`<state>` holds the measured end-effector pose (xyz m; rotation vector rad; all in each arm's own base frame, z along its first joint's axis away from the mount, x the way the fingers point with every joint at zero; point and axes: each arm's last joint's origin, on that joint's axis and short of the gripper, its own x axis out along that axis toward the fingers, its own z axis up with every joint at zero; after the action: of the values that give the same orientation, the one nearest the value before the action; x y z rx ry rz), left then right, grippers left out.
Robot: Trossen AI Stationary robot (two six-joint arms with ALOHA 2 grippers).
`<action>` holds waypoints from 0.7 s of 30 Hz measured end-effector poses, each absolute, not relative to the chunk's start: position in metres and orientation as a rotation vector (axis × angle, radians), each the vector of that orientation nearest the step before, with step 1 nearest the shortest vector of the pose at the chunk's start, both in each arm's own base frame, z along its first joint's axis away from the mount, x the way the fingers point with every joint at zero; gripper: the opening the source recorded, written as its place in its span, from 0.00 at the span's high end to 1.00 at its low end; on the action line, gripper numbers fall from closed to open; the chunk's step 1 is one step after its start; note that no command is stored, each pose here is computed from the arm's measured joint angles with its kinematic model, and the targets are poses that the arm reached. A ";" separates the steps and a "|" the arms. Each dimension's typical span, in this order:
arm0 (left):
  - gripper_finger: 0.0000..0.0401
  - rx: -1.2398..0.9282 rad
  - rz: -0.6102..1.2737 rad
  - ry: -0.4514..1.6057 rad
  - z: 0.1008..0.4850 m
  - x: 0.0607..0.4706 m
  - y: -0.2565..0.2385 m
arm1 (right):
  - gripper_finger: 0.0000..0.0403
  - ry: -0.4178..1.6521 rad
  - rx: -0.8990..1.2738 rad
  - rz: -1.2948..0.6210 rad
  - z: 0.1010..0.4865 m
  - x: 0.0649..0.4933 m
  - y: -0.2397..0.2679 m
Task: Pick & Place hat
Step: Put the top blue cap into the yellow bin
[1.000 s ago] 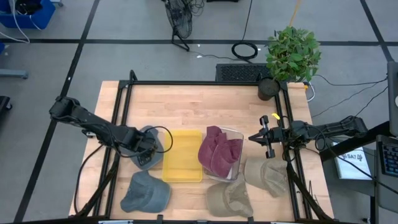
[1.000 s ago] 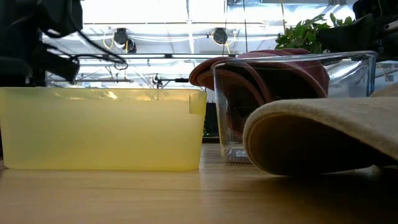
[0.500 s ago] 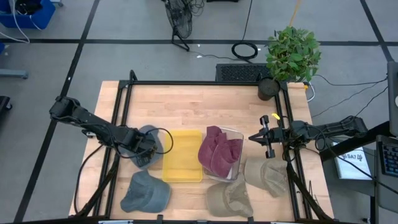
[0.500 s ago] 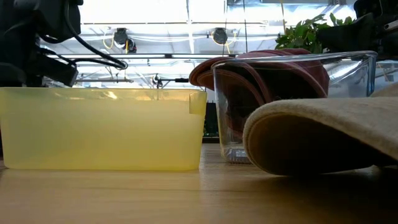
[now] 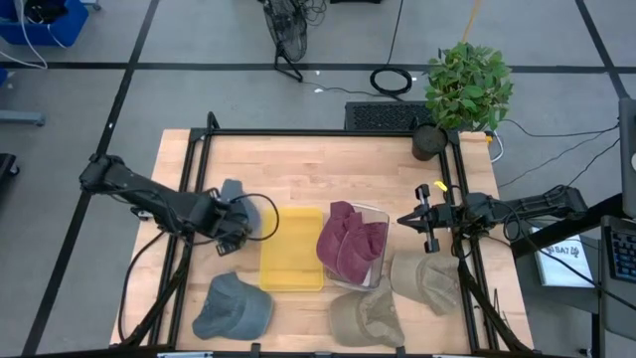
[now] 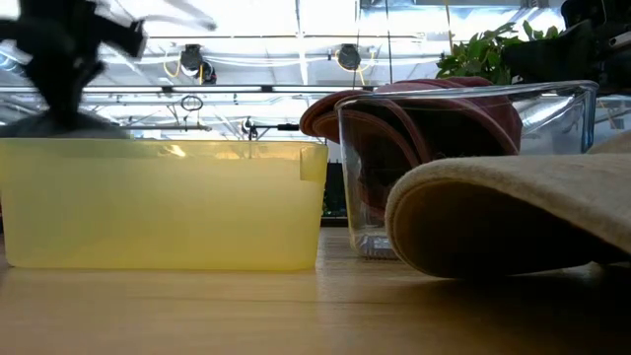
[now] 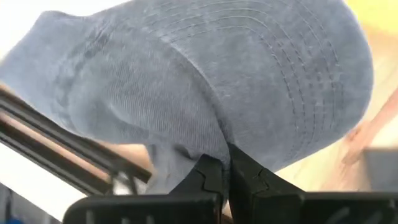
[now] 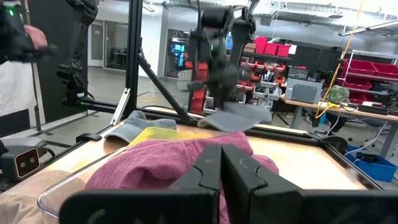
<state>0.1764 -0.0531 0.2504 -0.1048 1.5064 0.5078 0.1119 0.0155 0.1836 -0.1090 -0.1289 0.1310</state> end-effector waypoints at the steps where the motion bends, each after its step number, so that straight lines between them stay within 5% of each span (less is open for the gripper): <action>1: 0.99 -0.080 0.501 1.472 0.259 0.179 -0.053 | 1.00 -0.129 -0.109 0.131 0.184 0.112 0.015; 12: 0.99 0.232 0.242 1.227 0.325 0.236 -0.067 | 1.00 -0.129 -0.108 0.131 0.184 0.112 0.015; 21: 0.99 0.603 -0.044 1.418 0.278 0.293 -0.085 | 1.00 -0.127 -0.078 0.133 0.184 0.112 0.015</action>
<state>0.2930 -0.0847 0.2778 0.6032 1.4176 -0.0443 0.1119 0.0155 0.1836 -0.0783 -0.1267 0.1330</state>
